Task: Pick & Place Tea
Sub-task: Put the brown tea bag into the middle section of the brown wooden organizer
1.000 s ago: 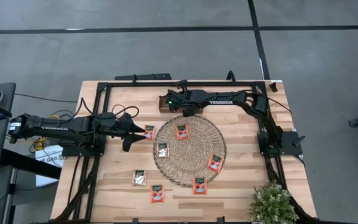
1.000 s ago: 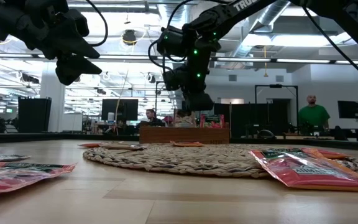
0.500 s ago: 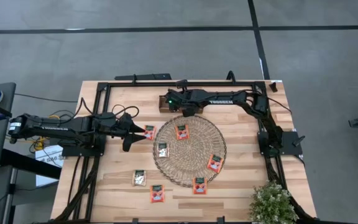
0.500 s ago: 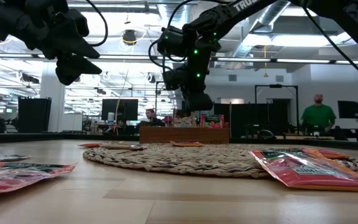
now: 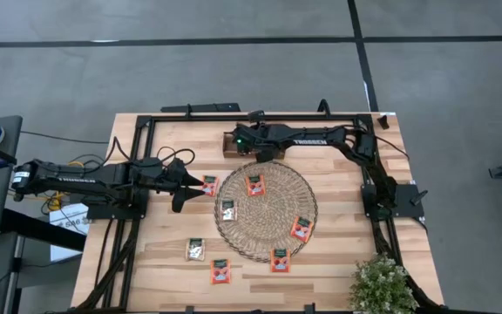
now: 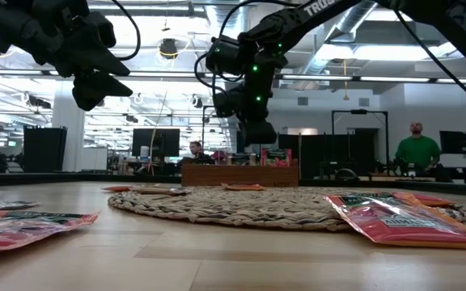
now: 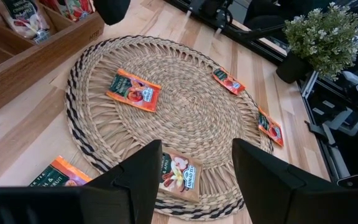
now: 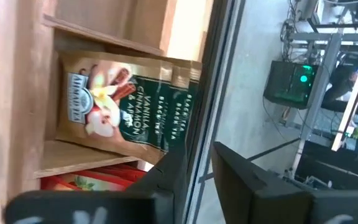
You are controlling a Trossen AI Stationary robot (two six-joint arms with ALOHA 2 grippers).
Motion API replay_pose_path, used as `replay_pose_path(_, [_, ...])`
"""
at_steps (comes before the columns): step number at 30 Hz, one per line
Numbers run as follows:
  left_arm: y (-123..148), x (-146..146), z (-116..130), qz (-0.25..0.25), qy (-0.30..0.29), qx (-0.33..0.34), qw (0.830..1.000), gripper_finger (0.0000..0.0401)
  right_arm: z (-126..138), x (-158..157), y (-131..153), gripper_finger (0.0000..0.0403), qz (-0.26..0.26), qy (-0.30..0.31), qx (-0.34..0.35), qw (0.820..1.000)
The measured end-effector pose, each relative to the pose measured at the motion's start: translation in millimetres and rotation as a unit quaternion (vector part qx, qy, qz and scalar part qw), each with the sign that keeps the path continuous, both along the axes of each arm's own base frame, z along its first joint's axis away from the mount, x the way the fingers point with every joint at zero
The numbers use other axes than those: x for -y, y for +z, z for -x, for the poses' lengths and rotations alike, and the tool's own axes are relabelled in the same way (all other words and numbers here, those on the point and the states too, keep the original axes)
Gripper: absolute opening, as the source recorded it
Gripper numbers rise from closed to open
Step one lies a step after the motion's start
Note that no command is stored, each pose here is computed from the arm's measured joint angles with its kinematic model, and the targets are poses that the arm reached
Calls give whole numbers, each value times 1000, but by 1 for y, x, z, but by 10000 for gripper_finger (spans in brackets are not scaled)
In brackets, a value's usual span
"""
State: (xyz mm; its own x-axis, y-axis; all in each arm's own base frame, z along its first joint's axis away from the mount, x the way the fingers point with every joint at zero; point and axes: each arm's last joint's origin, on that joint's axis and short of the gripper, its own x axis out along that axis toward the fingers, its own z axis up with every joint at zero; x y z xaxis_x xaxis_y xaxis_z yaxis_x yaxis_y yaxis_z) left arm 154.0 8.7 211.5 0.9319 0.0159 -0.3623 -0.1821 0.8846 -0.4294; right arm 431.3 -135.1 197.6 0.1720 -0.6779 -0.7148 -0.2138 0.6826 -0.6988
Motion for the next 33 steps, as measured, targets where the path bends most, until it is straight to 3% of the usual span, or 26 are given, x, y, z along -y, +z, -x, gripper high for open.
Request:
replay_pose_path(5, [0, 0, 0, 0, 0, 0, 1000, 188, 1, 1, 1, 79, 22, -2, -13, 1000])
replay_pose_path(10, [0, 0, 0, 1, 0, 0, 1000, 188, -3, -9, 11, 79, 94, 14, -63, 993])
replay_pose_path(13, [0, 0, 0, 4, 2, 0, 1000, 188, -5, -22, 31, 79, 93, 36, -57, 993])
replay_pose_path(16, [0, 0, 0, 16, 6, 0, 1000, 188, -1, -40, 66, 79, 69, 62, -7, 996])
replay_pose_path(19, [0, 0, 0, 33, 13, 0, 999, 188, 17, -56, 105, 79, 19, 74, 50, 996])
replay_pose_path(22, [0, 0, 0, 50, 19, 1, 999, 188, 48, -64, 136, 79, -88, 65, 98, 989])
replay_pose_path(25, [0, 0, 0, 74, 22, 1, 997, 188, 85, -58, 160, 79, -232, 15, 135, 963])
replay_pose_path(28, [0, 1, 0, 91, 19, 0, 996, 188, 117, -50, 174, 79, -341, -35, 153, 927])
replay_pose_path(33, [1, 1, 0, 114, 27, 3, 993, 188, 156, -53, 169, 79, -402, -37, 180, 897])
